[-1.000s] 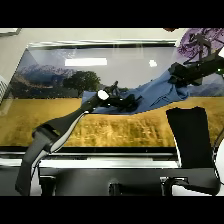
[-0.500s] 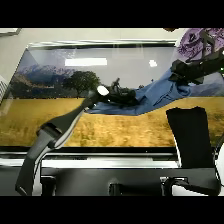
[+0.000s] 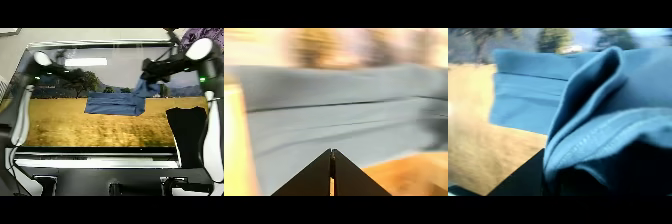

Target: Fold the clothes and pants, and hang the long-sleeved shirts on hangers.

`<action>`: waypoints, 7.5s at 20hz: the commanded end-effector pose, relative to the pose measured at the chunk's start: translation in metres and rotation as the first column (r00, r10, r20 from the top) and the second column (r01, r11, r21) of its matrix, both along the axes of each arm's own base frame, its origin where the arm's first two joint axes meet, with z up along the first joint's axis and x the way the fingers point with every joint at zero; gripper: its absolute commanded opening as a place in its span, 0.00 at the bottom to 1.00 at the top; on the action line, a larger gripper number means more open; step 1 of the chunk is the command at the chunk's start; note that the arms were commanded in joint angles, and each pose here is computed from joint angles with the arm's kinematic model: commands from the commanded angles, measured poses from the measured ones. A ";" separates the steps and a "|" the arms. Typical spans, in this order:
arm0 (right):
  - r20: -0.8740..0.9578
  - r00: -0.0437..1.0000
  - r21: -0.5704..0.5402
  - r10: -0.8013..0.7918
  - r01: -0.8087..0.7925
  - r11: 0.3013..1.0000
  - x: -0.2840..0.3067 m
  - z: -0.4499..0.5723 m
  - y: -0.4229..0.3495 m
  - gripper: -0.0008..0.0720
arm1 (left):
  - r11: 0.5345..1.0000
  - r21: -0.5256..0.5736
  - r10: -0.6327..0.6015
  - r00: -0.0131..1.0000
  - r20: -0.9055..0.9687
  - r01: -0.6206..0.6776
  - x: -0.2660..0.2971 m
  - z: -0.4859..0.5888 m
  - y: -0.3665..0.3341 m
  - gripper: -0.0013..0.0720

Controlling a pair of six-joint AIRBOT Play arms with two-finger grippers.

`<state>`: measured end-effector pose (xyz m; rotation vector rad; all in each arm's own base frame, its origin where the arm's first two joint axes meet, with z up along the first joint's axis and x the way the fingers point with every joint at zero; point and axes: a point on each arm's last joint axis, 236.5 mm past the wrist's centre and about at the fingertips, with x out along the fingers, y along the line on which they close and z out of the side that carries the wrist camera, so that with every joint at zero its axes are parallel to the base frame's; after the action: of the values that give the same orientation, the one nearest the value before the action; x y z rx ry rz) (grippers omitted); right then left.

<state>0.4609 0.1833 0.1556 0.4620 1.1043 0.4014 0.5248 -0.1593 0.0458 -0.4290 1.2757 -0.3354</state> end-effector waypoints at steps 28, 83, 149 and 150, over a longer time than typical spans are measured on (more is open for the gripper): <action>0.047 0.992 0.428 0.117 -0.126 0.895 0.031 -0.019 0.153 0.77 | 0.915 0.347 0.236 0.971 -0.044 -0.206 -0.039 0.028 0.191 0.04; -0.033 0.629 0.298 -0.777 0.748 0.593 0.072 0.056 -0.334 0.04 | 0.918 0.352 0.217 0.975 -0.058 -0.183 -0.043 0.027 0.191 0.04; -0.317 0.584 -0.492 -0.747 0.572 0.656 -0.229 -0.129 -0.304 0.43 | 0.926 0.353 0.198 0.970 -0.144 -0.136 -0.064 0.025 0.185 0.04; -0.238 0.669 -0.350 -0.704 0.617 0.705 -0.187 -0.104 -0.290 0.42 | 0.926 0.353 0.194 0.971 -0.137 -0.135 -0.063 0.027 0.183 0.04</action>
<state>0.1855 -0.1303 0.0044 0.6259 1.5035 -0.7963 0.4623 0.0260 0.0703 -0.2735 1.4249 0.0755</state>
